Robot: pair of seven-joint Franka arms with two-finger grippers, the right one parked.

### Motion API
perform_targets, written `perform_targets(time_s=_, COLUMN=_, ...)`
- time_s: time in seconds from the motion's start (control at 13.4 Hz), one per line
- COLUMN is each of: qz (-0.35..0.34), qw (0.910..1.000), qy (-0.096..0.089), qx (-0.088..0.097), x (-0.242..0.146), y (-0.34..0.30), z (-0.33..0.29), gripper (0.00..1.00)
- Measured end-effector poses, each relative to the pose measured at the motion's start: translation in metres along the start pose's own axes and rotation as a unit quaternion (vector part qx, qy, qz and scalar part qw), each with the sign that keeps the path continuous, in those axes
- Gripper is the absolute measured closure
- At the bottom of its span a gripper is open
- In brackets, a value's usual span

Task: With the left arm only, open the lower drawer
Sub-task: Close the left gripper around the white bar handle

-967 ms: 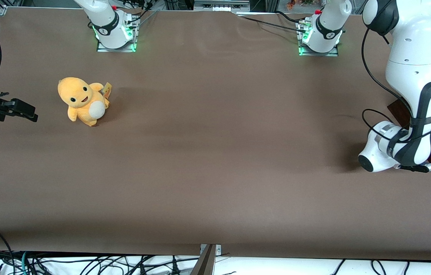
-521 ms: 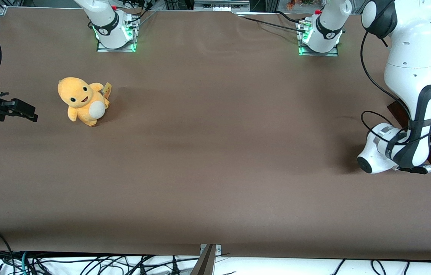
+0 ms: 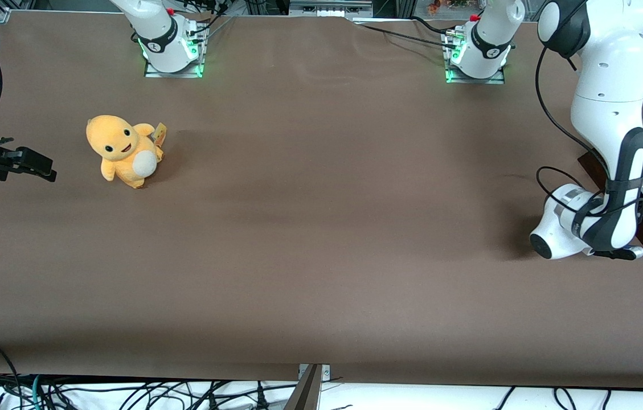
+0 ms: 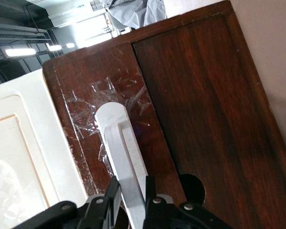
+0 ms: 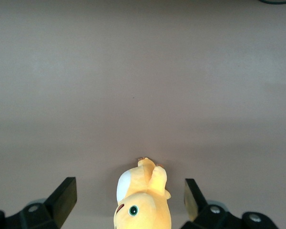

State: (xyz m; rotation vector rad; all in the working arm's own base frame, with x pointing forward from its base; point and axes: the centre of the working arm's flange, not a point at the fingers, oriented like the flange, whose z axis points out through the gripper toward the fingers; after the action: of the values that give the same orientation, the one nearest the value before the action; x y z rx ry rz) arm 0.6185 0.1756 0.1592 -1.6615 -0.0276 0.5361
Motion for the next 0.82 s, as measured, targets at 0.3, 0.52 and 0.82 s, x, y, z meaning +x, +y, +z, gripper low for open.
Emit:
perform_targets(time_s=0.3, qz=-0.001, qw=1.0000, qy=0.006, qx=0.000, x=0.000, y=0.001, z=-0.010, gripper=0.75)
perform_targets(time_s=0.52, qz=-0.004, qw=0.9999, qy=0.011, qx=-0.005, x=0.000, y=0.001, z=-0.024, gripper=0.75)
perform_targets(time_s=0.82, qz=-0.006, qw=0.9999, qy=0.014, qx=-0.006, x=0.001, y=0.002, z=-0.034, gripper=0.75)
